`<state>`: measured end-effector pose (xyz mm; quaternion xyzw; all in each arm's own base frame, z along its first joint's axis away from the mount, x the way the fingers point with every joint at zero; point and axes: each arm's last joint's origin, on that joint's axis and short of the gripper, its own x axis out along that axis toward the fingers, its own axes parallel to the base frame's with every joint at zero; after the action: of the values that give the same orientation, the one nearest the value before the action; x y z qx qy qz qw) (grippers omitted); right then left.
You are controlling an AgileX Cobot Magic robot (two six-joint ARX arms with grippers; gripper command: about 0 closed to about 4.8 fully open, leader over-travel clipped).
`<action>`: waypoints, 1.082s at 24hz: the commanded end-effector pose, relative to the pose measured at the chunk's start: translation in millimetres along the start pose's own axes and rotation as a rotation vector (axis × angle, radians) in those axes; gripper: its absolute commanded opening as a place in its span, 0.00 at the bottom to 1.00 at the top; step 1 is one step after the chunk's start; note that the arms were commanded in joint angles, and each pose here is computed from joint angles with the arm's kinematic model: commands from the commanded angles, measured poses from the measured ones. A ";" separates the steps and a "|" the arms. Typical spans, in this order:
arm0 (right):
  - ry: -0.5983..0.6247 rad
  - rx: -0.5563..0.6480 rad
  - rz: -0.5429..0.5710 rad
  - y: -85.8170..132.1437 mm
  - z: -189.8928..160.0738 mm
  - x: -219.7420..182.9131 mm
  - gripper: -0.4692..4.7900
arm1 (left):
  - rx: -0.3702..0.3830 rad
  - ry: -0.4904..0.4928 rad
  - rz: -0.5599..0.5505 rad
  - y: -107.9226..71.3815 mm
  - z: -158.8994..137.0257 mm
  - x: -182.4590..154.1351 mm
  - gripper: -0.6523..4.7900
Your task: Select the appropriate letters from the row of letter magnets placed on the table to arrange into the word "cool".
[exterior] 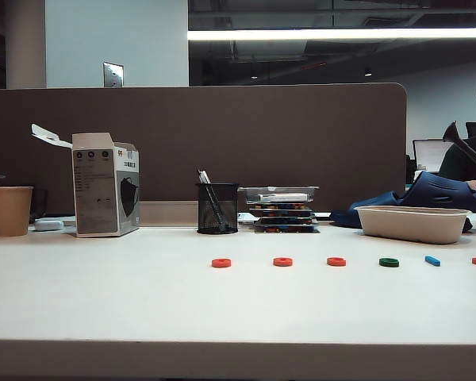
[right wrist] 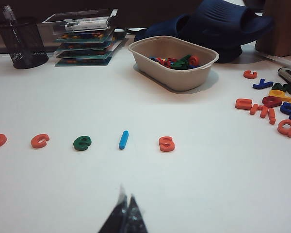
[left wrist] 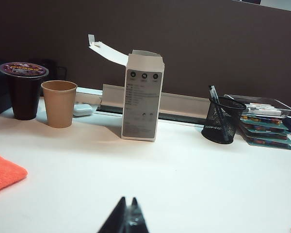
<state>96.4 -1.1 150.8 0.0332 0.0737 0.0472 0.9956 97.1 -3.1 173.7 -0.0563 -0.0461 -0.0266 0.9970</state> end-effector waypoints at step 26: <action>-0.018 -0.003 0.003 0.2 0.6 0.0 0.08 | 0.032 0.046 -0.179 -19.5 117.5 -41.0 0.11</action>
<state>96.4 -1.1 150.8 0.0334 0.0739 0.0472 0.9956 49.4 -6.4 281.2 -0.0493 -0.0567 -0.1059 0.9915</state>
